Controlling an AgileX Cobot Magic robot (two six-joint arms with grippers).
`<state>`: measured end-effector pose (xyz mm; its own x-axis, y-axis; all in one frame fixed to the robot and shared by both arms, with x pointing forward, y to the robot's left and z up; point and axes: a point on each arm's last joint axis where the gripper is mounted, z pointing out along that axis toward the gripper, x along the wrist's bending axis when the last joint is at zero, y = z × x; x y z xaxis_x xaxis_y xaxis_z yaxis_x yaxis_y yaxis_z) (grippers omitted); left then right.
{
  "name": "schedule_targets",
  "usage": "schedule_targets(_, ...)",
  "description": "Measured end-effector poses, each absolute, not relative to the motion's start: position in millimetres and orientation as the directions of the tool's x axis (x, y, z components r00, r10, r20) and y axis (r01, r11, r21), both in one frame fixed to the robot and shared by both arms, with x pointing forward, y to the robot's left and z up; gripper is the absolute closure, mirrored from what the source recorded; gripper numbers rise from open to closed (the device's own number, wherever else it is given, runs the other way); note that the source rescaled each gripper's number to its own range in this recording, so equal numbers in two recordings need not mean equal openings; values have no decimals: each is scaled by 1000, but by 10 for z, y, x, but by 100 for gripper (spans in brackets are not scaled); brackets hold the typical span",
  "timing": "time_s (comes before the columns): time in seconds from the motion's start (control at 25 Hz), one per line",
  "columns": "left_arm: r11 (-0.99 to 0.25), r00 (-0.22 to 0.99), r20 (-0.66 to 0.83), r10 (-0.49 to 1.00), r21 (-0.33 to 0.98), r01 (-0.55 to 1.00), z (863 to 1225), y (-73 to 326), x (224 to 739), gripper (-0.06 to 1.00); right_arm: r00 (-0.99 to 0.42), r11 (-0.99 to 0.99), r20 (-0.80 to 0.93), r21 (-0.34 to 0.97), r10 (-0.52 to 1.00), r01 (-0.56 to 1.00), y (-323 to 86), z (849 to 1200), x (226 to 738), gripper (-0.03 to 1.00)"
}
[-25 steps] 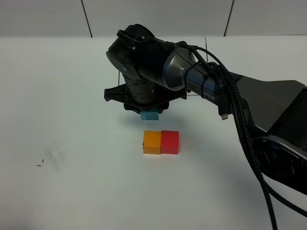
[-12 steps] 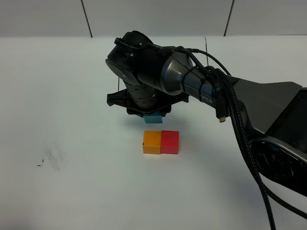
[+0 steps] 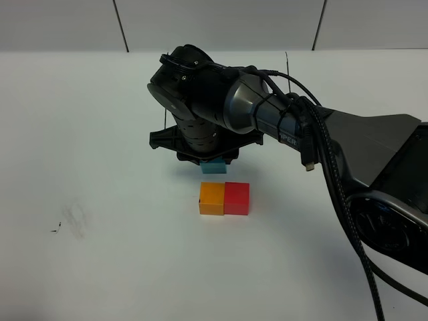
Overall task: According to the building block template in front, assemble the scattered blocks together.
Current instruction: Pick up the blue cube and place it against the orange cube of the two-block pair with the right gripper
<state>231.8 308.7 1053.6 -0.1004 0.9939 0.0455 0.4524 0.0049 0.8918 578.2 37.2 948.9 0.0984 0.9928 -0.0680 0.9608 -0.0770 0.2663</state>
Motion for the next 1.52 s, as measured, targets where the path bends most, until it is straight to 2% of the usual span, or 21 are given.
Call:
schedule_targets(0.84,5,-100,45,994,892,452,10536,3087,2318,72,114,-98,-57,238,992,966,395,9430,5763,96)
schedule_targets(1.52,5,-100,45,994,892,452,10536,3087,2318,72,115,-97,-84,196,990,976,417,9202,5762,96)
